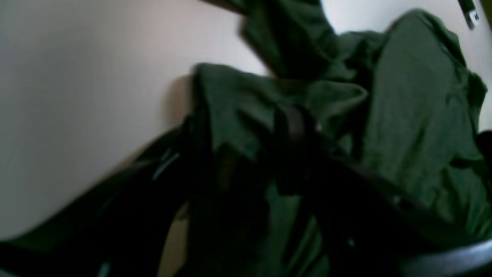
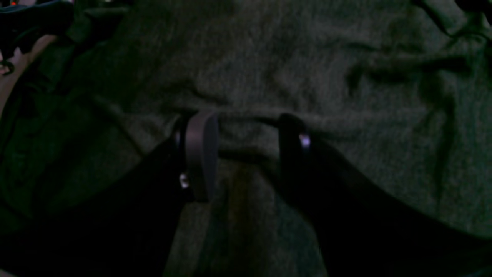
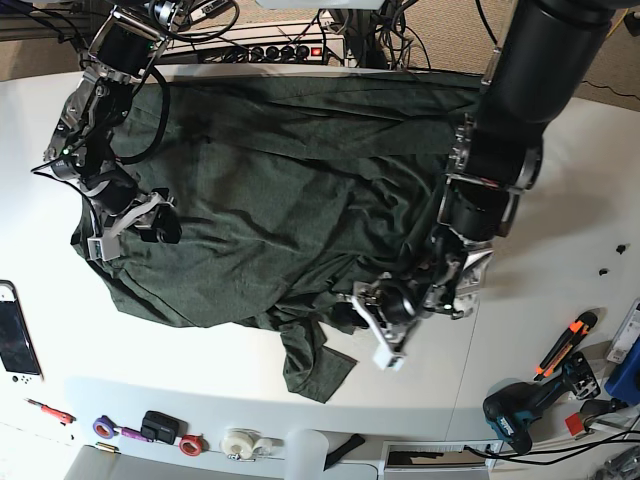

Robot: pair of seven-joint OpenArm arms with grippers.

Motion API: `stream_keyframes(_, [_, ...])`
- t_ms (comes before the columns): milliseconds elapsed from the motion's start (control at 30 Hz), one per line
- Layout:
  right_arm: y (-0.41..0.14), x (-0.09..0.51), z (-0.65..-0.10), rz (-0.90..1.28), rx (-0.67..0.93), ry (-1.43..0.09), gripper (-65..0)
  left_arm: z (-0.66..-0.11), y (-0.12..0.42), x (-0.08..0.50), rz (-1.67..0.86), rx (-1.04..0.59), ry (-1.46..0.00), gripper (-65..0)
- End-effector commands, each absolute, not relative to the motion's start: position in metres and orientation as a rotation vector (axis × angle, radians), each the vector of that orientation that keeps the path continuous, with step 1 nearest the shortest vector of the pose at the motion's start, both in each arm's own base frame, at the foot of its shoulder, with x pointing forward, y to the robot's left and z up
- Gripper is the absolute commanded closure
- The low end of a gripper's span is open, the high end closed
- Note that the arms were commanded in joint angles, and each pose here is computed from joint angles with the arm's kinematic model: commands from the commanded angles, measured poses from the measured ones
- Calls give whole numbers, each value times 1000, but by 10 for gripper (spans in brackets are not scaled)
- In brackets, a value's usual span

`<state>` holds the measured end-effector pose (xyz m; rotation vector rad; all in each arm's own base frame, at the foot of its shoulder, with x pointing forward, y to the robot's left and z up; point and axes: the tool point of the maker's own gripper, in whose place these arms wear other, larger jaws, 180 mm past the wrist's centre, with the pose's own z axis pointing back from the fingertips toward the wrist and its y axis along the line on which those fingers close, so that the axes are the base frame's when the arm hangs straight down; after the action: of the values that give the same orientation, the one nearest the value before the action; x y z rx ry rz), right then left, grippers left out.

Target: Layout the t-shirt on the table in an organized manner, then fold the t-shirt properly

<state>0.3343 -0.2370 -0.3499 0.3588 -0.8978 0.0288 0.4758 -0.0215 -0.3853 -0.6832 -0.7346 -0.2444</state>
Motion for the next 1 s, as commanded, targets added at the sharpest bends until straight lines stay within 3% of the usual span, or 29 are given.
stream_keyframes(0, [-240, 345, -331, 41, 360, -963, -260, -355, -27, 496, -258, -702, -817, -268])
stream_keyframes(267, [-240, 345, -331, 40, 360, -964, -260, -345, -29, 508, -220, -682, -870, -198])
stream_keyframes(333, [-240, 345, -331, 41, 360, -964, -260, -343, -28, 510, -222, -674, -878, -128])
stream_keyframes(400, [-240, 345, -331, 40, 360, -964, -260, -343, -28, 511, -221, -674, -882, -6])
stream_keyframes(433, [-240, 345, -331, 40, 360, -965, -260, -342, -28, 512, -218, -675, -888, 0])
stream_keyframes(733, [-240, 345, -331, 40, 360, -966, -260, -342, -26, 513, -233, -659, -910, 0])
stream_keyframes(767, [-240, 345, -331, 41, 360, -966, -260, -342, -26, 513, -238, -655, -910, -19])
stream_keyframes(867, [-240, 345, -331, 40, 360, -966, -260, -345, -26, 512, -272, -631, -913, -172])
stream_keyframes(967, [-240, 345, -331, 40, 360, -966, -260, -349, -23, 511, -296, -595, -913, -207])
